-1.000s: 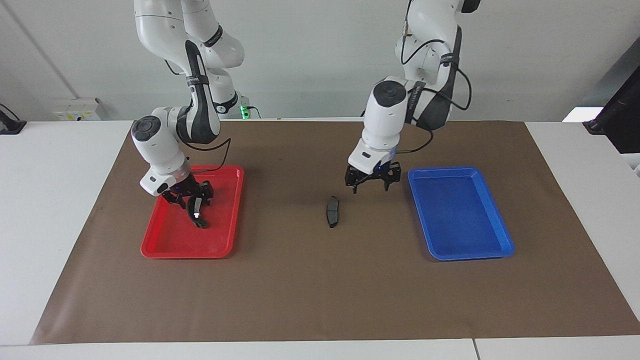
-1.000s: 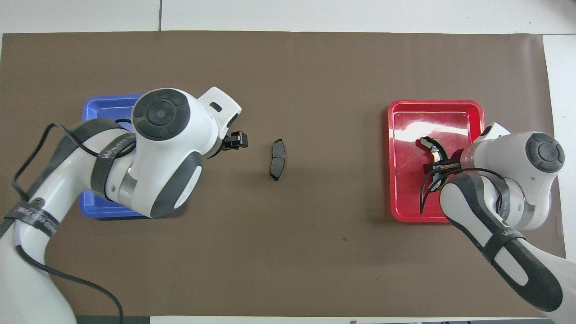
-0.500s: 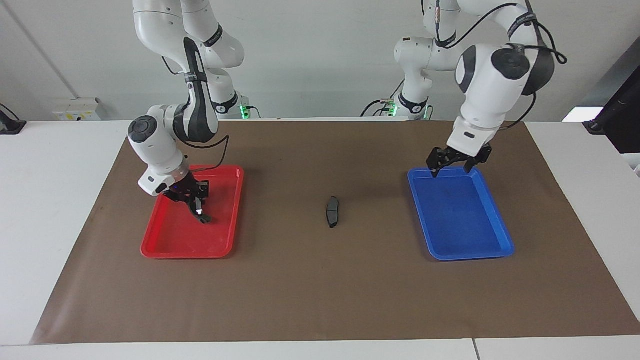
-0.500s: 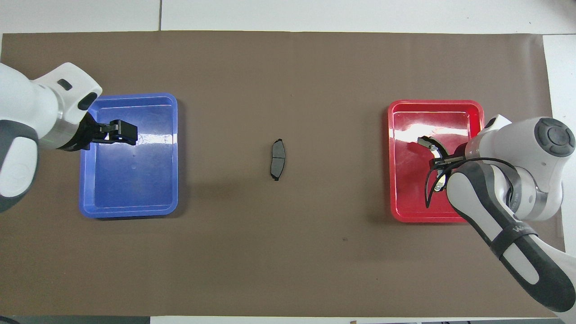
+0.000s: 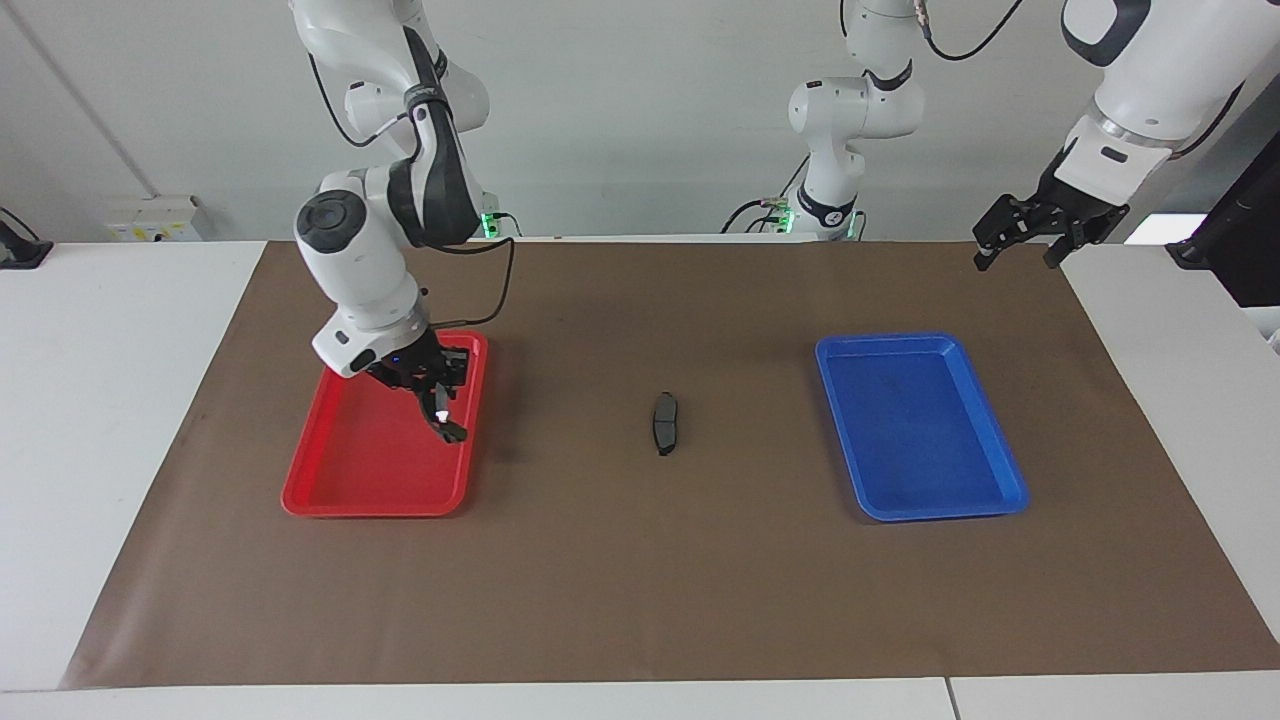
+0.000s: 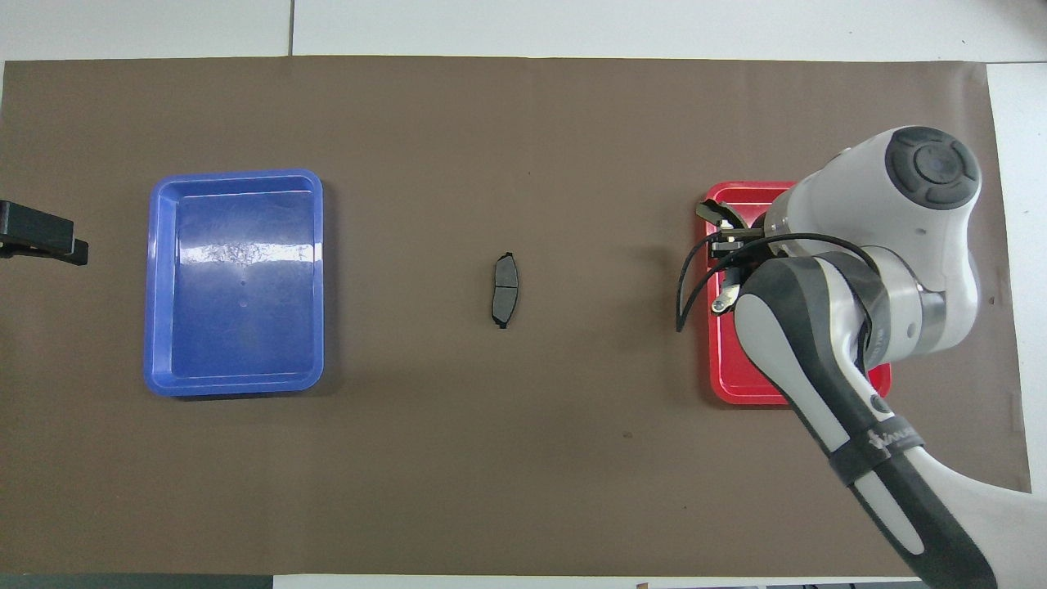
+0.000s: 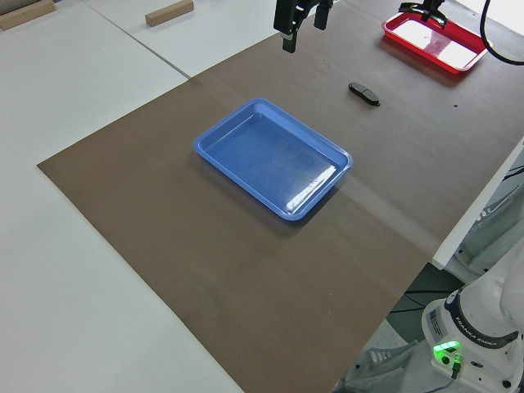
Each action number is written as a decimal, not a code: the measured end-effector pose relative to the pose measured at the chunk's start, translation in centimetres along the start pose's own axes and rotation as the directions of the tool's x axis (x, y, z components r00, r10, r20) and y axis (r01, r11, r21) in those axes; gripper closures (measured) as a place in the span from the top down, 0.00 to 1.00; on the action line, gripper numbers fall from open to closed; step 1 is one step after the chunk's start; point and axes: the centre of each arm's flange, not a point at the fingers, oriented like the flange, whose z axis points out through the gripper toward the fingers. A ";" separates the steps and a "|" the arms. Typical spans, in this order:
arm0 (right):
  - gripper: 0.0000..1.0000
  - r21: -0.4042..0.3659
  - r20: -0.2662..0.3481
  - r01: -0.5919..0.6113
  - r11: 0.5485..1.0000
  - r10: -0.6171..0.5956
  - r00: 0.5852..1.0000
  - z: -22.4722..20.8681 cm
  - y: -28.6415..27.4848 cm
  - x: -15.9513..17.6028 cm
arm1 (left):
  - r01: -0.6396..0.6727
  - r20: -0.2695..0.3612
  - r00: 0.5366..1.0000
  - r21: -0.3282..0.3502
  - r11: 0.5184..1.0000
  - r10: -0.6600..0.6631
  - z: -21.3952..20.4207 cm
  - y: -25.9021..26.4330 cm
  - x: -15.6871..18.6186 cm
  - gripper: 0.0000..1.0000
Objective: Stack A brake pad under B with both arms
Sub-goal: 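Lift the curved brake pad and carry it toward the flat pad with the right gripper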
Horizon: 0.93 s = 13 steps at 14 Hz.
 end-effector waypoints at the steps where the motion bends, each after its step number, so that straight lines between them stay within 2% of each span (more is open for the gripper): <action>1: 0.44 -0.003 0.005 -0.034 0.999 0.034 0.999 0.5 -2.7 -0.6 | 0.002 0.010 1.000 0.000 1.000 -0.002 0.0 -0.6 0.3 1.00; 3: 0.44 -0.009 0.014 -0.072 0.997 0.072 0.997 1.7 -7.6 -1.4 | -0.008 0.029 1.000 -0.002 1.000 0.008 0.6 -1.2 0.5 1.00; 8: 0.44 -0.008 0.008 -0.079 0.997 0.079 0.997 5.2 -17.4 -2.3 | -0.017 0.041 0.999 -0.003 1.000 0.017 1.2 -0.8 0.5 1.00; 13: 0.44 0.015 -0.021 -0.138 0.990 0.138 0.990 8.9 -20.8 -2.8 | -0.016 0.055 0.998 -0.003 1.000 0.016 1.5 -0.9 0.3 1.00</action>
